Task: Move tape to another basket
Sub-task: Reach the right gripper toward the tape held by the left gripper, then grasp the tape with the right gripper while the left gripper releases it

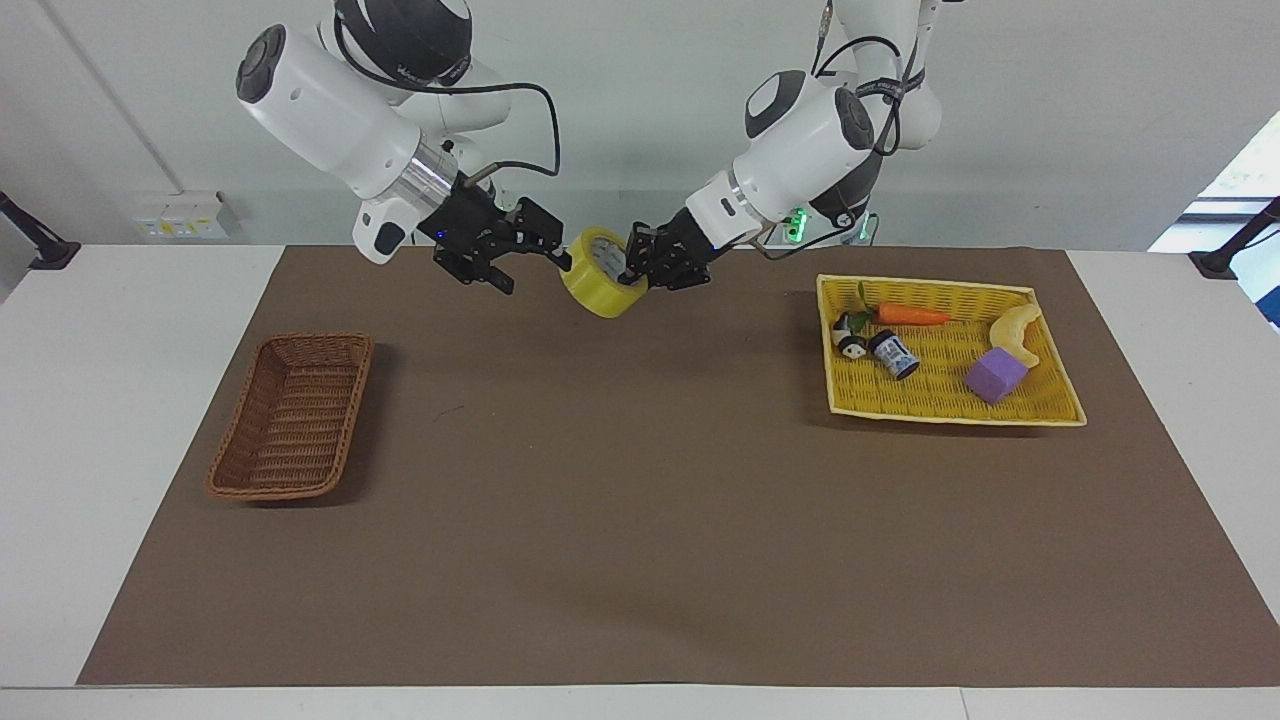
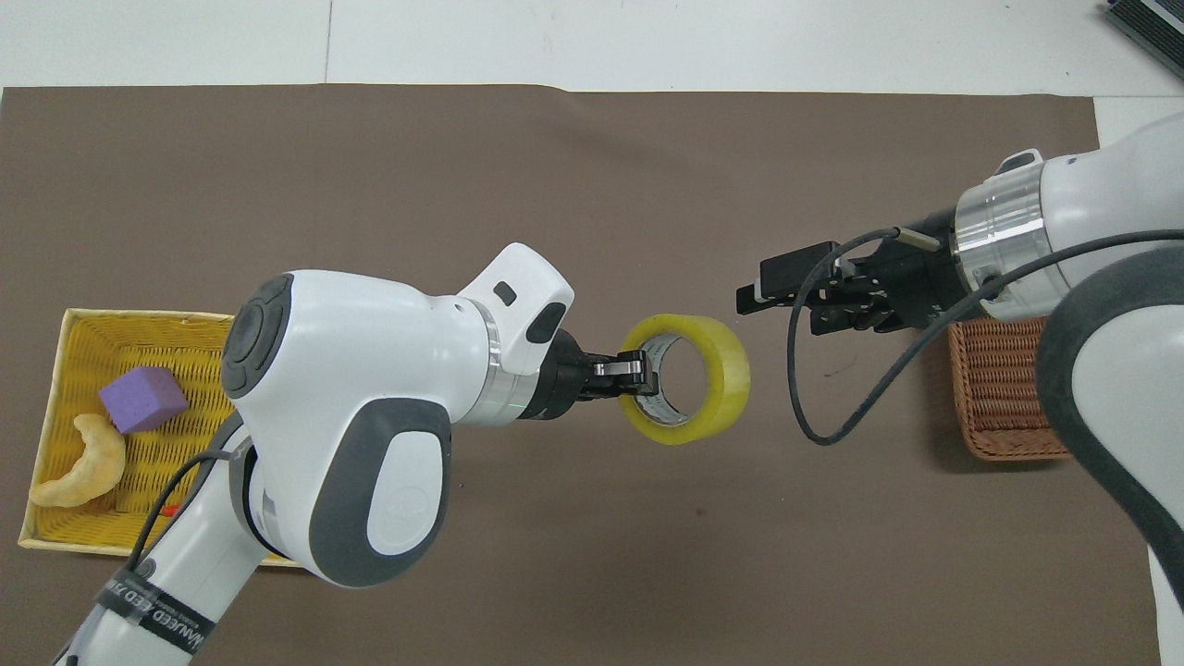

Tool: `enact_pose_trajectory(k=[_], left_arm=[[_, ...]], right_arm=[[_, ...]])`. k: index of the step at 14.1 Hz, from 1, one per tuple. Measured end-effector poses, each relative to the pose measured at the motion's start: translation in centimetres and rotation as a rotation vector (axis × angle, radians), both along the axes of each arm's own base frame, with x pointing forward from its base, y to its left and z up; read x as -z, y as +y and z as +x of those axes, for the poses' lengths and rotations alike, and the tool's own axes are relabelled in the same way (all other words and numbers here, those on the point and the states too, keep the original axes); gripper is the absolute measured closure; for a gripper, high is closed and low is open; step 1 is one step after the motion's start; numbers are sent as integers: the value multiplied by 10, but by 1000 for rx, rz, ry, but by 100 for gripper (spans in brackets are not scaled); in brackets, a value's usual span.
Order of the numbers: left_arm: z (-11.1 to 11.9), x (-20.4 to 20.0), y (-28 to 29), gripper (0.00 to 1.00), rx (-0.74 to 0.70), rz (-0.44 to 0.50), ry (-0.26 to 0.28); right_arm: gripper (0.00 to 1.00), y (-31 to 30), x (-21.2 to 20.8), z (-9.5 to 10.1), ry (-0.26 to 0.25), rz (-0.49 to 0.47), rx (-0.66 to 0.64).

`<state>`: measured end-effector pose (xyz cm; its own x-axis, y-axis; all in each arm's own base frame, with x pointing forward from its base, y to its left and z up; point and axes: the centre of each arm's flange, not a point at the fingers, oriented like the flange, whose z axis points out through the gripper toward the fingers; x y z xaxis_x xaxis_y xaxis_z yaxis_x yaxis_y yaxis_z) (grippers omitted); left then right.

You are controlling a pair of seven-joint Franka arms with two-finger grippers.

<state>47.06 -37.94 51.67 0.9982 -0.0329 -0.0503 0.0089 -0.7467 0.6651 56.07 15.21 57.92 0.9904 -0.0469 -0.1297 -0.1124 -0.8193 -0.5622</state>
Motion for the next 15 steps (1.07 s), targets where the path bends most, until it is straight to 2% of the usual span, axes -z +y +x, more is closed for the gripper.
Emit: enact_pose_trajectory(k=[6,11,12,13,15], left_arm=[[0,0,0,77,0,0,0],[0,-1,0,77,-5,-11,6],[0,-2,0,77,-6,-14,7],[-1,-4,0,77,-7,-17,5],[-2,-6,-1,77,-5,-20,1]], right_arm=[[0,21,19,-12,57,41,-30],[0,29,26,-24,75,39,-51],[6,30,26,-25,75,39,-55],[6,30,26,-26,75,39,-55],[25,32,22,-28,70,45,-52]])
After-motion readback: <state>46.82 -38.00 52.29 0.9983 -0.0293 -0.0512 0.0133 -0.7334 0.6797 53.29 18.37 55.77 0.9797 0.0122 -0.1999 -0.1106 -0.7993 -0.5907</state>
